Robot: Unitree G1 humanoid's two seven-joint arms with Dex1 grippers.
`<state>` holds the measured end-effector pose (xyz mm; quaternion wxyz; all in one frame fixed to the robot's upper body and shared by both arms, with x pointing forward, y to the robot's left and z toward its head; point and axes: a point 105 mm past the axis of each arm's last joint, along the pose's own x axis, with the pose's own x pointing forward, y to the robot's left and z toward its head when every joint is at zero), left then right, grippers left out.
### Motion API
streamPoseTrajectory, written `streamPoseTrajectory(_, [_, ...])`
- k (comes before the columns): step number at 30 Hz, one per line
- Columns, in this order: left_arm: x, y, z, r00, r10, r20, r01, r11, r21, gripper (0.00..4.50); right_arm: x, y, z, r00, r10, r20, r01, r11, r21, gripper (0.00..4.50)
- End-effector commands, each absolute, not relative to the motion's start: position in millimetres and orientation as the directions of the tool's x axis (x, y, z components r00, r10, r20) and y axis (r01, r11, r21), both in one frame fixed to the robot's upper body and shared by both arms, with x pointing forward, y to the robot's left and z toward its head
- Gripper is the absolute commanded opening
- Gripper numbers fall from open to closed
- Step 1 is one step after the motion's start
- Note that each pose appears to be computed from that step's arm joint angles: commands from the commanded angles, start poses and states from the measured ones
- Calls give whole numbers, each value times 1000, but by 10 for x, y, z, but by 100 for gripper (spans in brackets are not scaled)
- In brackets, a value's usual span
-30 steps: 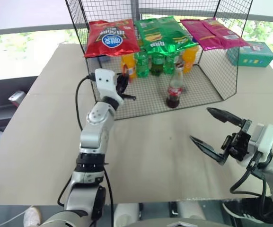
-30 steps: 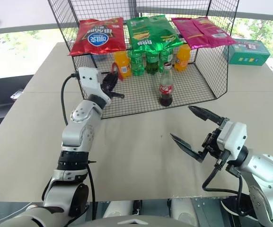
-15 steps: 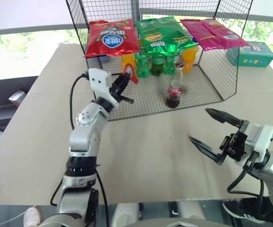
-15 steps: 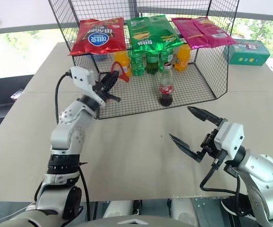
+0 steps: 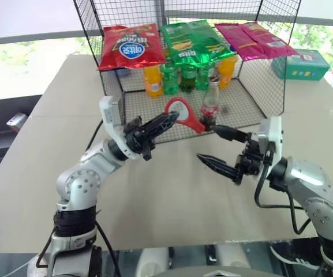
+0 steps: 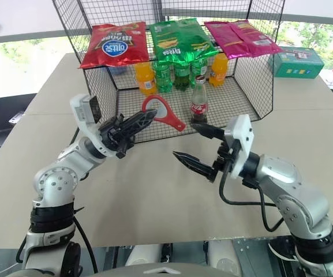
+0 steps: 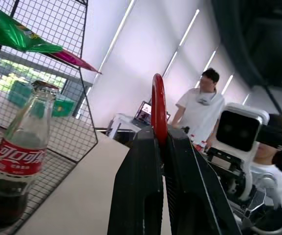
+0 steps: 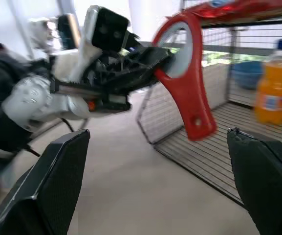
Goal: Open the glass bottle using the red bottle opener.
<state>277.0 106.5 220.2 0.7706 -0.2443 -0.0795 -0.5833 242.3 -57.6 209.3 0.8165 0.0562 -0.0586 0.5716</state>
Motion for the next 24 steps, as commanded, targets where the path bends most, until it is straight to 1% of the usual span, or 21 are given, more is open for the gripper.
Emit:
streamPoseTrajectory(1, [2614, 1029, 2309, 231, -880, 415, 963, 144, -229, 4, 2387, -484, 2166, 273, 942, 193, -961, 258, 102, 450])
streamPoseTrajectory(4, [2566, 1021, 2271, 214, -897, 386, 966, 137, -218, 4, 2365, -448, 2194, 231, 951, 207, -968, 204, 144, 450])
streamPoseTrajectory(8, [2498, 994, 2236, 179, -913, 365, 975, 116, -187, 4, 2373, -403, 2139, 206, 964, 168, -971, 179, 161, 450])
streamPoseTrajectory(11, [2442, 964, 2218, 148, -925, 350, 983, 97, -158, 0, 2382, -396, 2126, 202, 966, 161, -969, 174, 174, 375])
streamPoseTrajectory(12, [2435, 961, 2216, 145, -925, 351, 983, 95, -154, 0, 2375, -394, 2122, 195, 968, 156, -970, 167, 178, 338])
streamPoseTrajectory(14, [2413, 950, 2208, 132, -929, 346, 985, 84, -150, 0, 2358, -394, 2107, 183, 973, 143, -971, 156, 183, 249])
streamPoseTrajectory(15, [2398, 946, 2207, 117, -932, 343, 988, 73, -139, 0, 2352, -392, 2101, 180, 974, 138, -971, 153, 184, 197])
streamPoseTrajectory(16, [2370, 939, 2200, 95, -937, 336, 990, 54, -129, 0, 2348, -393, 2098, 177, 975, 135, -971, 151, 183, 158])
streamPoseTrajectory(17, [2345, 935, 2190, 73, -942, 326, 993, 39, -110, 0, 2344, -395, 2096, 176, 975, 132, -972, 151, 182, 97])
streamPoseTrajectory(19, [2327, 934, 2164, 51, -950, 308, 997, 28, -78, 0, 2336, -402, 2095, 174, 977, 127, -973, 150, 178, 3])
streamPoseTrajectory(24, [2310, 922, 2059, 19, -966, 257, 999, 10, -39, 0, 2322, -433, 2083, 177, 978, 114, -973, 157, 166, 3])
